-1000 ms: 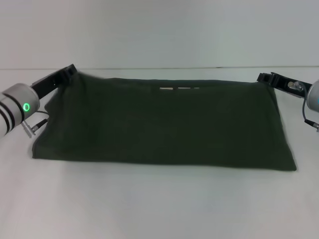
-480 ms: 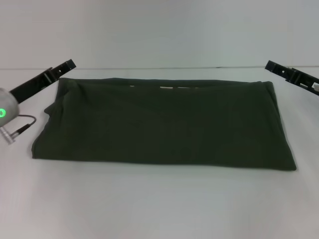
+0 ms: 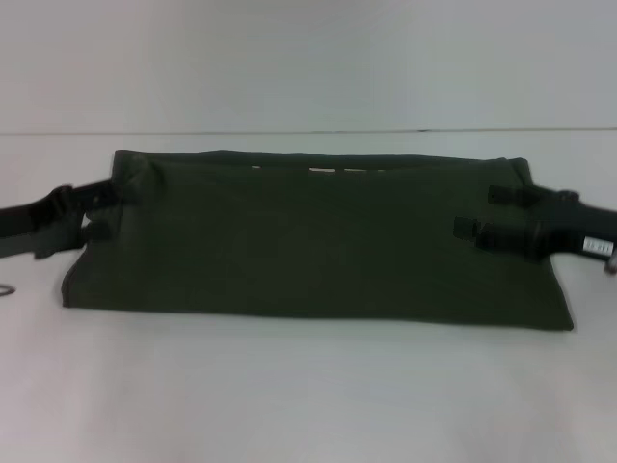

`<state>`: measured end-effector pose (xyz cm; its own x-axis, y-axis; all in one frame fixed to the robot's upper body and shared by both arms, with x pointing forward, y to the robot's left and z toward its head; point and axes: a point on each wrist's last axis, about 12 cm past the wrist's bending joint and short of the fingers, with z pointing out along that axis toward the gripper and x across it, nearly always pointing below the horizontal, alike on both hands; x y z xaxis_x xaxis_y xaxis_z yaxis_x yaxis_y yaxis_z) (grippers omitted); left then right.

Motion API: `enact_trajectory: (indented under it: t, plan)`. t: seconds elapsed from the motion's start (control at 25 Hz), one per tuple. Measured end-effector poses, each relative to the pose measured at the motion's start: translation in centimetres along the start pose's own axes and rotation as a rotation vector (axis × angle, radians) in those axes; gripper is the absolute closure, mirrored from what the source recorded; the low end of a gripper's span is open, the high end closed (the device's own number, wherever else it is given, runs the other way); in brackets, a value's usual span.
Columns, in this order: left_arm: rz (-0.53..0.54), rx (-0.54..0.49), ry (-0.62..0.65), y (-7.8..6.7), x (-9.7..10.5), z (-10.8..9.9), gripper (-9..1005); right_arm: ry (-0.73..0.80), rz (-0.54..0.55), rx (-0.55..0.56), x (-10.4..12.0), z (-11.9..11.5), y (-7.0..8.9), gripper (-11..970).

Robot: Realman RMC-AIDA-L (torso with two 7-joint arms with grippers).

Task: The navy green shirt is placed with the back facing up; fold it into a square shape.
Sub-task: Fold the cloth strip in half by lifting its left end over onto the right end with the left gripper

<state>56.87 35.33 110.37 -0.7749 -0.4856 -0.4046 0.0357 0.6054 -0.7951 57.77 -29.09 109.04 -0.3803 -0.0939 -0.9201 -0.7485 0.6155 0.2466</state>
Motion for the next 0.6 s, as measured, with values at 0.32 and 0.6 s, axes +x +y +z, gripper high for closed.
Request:
enact_trajectory:
  t: [0.32,0.6]
  plan:
    - [-0.112,-0.100,0.057,1.8,0.8,-2.2,134,0.147,-0.181,-0.142,0.8,1.2,2.2,15]
    - [-0.201,-0.115,0.063,2.9,2.3,-2.8,136,0.140,-0.187,-0.132,0.9,1.2,2.3,14]
